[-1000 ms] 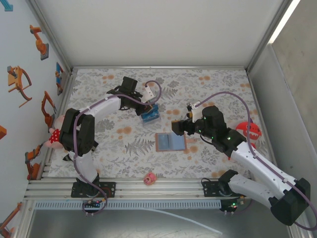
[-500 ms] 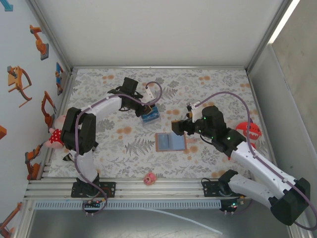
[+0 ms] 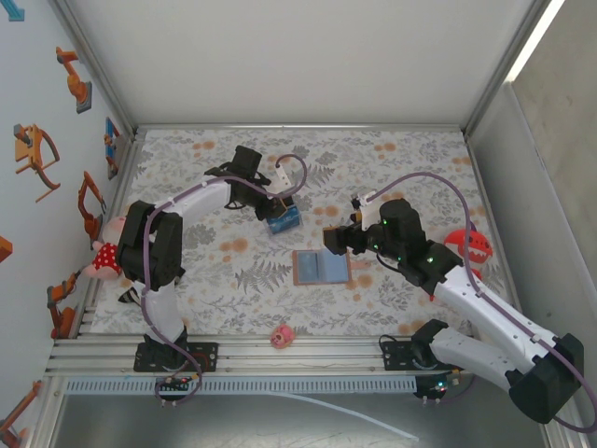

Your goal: Take the credit cards out of the card holder

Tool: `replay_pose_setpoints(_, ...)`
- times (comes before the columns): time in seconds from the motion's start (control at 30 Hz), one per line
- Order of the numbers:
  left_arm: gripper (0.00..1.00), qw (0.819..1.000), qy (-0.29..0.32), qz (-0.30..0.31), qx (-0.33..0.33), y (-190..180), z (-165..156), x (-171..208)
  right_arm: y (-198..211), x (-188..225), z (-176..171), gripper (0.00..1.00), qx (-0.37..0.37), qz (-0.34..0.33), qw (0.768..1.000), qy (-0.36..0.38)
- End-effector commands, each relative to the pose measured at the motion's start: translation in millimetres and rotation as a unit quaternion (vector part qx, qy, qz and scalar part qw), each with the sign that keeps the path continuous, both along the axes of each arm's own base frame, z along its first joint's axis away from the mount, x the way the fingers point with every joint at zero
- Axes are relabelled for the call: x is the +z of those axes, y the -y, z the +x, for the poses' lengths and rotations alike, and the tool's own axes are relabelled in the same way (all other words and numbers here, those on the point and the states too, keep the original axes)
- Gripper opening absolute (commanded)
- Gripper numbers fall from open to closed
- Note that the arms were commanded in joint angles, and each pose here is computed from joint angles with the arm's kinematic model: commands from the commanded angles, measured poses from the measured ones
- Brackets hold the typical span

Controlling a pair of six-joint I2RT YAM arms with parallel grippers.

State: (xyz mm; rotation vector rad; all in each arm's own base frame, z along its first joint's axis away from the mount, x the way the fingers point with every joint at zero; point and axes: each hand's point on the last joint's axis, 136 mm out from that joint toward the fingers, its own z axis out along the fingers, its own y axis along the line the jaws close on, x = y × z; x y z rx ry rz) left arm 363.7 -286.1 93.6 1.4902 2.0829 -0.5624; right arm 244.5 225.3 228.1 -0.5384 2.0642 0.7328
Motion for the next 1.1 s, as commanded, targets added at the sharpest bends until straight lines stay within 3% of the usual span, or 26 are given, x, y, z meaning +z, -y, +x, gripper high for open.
replay_pose_setpoints(0.0,0.23,1.000,0.023,-0.018,-0.004,6.1,-1.9,26.0,1.7,-4.0,1.7,0.88,-0.010,-0.002,1.000,-0.012)
replay_pose_setpoints(0.1,0.25,0.999,0.038,-0.029,0.005,7.1,-6.8,41.6,1.3,-8.9,2.2,0.86,-0.013,-0.007,1.000,-0.025)
replay_pose_setpoints(0.17,0.38,0.998,0.049,-0.039,0.016,6.2,-9.8,52.3,0.2,-12.7,3.2,0.84,-0.014,-0.011,0.999,-0.038)
replay_pose_setpoints(0.4,0.68,0.988,0.118,-0.066,0.069,-6.2,-26.7,89.8,-4.4,-37.9,5.3,0.77,-0.026,-0.039,0.995,-0.092)
replay_pose_setpoints(0.47,0.89,0.982,0.140,-0.080,0.099,-14.0,-29.2,101.0,-7.4,-44.2,4.8,0.76,-0.028,-0.041,0.993,-0.105)
replay_pose_setpoints(0.53,0.97,0.974,0.157,-0.095,0.135,-24.9,-31.0,110.4,-9.9,-51.8,2.7,0.75,-0.032,-0.048,0.991,-0.119)
replay_pose_setpoints(0.77,0.97,0.932,0.198,-0.151,0.263,-70.7,-45.2,136.8,-20.5,-82.1,-8.8,0.65,-0.051,-0.116,0.980,-0.154)
replay_pose_setpoints(1.07,0.97,0.864,0.217,-0.195,0.411,-129.3,-58.8,142.0,-50.1,-122.7,-25.2,0.57,-0.038,-0.176,0.962,-0.206)
